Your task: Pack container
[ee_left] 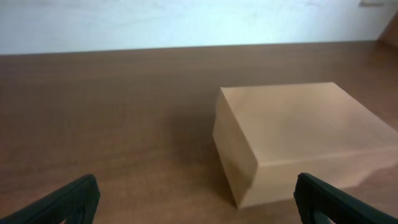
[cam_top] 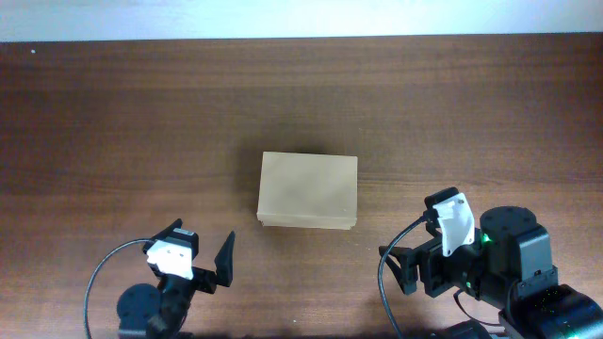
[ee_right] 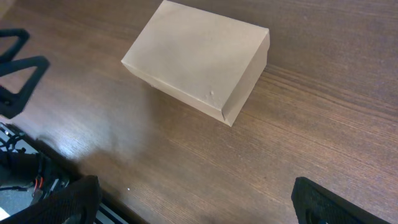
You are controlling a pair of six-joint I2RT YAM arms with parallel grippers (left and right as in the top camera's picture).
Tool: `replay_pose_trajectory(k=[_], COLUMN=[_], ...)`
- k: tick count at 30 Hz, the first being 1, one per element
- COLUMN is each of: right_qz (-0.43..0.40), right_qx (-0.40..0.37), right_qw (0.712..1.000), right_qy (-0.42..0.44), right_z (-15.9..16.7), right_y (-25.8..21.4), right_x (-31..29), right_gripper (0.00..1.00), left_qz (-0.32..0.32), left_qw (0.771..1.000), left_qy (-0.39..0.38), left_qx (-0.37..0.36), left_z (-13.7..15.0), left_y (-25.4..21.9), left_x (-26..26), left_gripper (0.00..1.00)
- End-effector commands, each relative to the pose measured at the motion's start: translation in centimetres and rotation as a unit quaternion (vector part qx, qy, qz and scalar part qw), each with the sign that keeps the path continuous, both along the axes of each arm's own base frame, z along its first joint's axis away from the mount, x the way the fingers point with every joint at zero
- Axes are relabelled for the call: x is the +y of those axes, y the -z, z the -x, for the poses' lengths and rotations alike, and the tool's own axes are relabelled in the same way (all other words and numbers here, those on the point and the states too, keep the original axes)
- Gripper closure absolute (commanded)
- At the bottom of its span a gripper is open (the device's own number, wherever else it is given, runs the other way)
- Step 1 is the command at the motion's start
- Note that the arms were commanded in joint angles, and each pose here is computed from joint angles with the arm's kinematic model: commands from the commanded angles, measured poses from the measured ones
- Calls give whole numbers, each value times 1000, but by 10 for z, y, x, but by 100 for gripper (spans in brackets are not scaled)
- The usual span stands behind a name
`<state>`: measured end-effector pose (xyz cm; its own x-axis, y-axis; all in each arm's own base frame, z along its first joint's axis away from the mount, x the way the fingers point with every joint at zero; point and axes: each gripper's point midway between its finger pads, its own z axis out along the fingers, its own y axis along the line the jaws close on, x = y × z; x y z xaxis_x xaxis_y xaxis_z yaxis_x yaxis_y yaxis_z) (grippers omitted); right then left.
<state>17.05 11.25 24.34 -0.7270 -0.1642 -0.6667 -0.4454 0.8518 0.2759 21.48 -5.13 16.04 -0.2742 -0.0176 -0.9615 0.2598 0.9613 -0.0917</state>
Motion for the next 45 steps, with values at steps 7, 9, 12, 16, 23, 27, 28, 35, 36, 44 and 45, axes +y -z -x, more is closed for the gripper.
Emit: replay_pose_trajectory(k=[7,9,12,16,23,27,28,35,36,44,45], right_qz=[-2,-2,-2,-2,-2,19,31,45,40,36,36], right_qx=[-8,-8,-8,-8,-8,-21,-30,-118,-128,-160,-159], right_qw=[1000,1000,1000,1000,1000,1000,999,989,988,985,985], right_qy=[3,3,3,3,3,7,22,72,73,52,52], right_z=[-1,-1,-1,-1,-1,-4,-6,7,7,11,11], right_y=[-6,-6,-6,-6,-6,-4,-4,15,20,88,93], right_x=[-1,-1,-1,-1,-1,-6,-13,-40,-40,-36,-35], right_gripper=[1,1,1,1,1,1,1,1,1,1,1], left_qz=[9,9,9,9,9,9,9,9,9,9,9], left_qw=[1000,1000,1000,1000,1000,1000,1000,1000,1000,1000,1000], left_qy=[5,5,5,5,5,5,5,5,5,5,5], left_qx=[-10,-11,-11,-11,-11,-11,-11,-11,-11,-11,-11], left_z=[-9,-9,-9,-9,-9,-9,-9,-9,-9,-9,-9], left_y=[17,17,17,17,17,17,17,17,17,17,17], left_x=[-4,-4,-4,-4,-4,-4,-4,-4,-4,-4,-4], left_gripper=[0,0,0,0,0,0,0,0,0,0,0])
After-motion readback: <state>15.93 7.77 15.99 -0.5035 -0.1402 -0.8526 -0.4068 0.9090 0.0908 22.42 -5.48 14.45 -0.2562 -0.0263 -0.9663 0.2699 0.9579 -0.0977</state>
